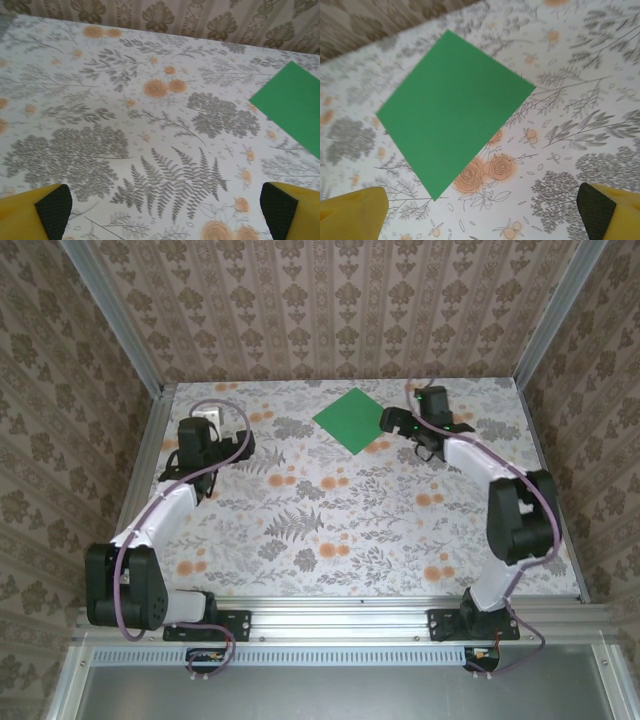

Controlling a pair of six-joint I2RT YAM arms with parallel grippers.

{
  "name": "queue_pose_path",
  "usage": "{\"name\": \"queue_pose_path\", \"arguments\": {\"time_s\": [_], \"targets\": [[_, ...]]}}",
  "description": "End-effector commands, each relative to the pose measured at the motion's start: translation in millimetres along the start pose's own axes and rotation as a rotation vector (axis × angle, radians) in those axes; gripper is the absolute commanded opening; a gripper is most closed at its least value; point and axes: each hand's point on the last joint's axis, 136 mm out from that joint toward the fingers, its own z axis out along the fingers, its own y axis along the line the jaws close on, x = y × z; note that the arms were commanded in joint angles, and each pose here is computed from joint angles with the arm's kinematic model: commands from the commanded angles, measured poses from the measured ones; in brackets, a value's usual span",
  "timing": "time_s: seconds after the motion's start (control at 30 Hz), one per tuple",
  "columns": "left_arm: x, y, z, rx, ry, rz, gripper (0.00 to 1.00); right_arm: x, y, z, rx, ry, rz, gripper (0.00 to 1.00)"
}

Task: Fold a paper plane with a square sheet of paper (pick it up from the middle)
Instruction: Move the square sheet of paper to the center of the table.

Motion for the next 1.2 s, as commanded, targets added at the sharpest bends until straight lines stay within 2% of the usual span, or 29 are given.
{"name": "queue_pose_path", "arguments": {"time_s": [0.0, 0.13, 0.27, 0.6, 0.9, 1.17], "targets": [[-1, -17, -7, 0.080, 0.021, -0.055, 1.00, 14, -11, 17, 0.238, 0.060, -0.091, 1.00], [6, -21, -7, 0.097, 0.036, -0.058, 1.00, 27, -3, 50, 0.348, 0.135, -0.192, 1.00], [14, -22, -7, 0.111, 0.059, -0.061, 1.00, 38, 2, 77, 0.390, 0.210, -0.231, 1.00], [22, -26, -4, 0.134, 0.082, -0.096, 1.00, 56, -1, 106, 0.485, 0.267, -0.304, 0.98], [27, -27, -3, 0.134, 0.113, -0.119, 1.00, 90, 1, 95, 0.505, 0.393, -0.389, 0.98], [42, -25, -2, 0.132, 0.148, -0.140, 1.00, 144, 6, 45, 0.543, 0.482, -0.489, 0.99]]}}
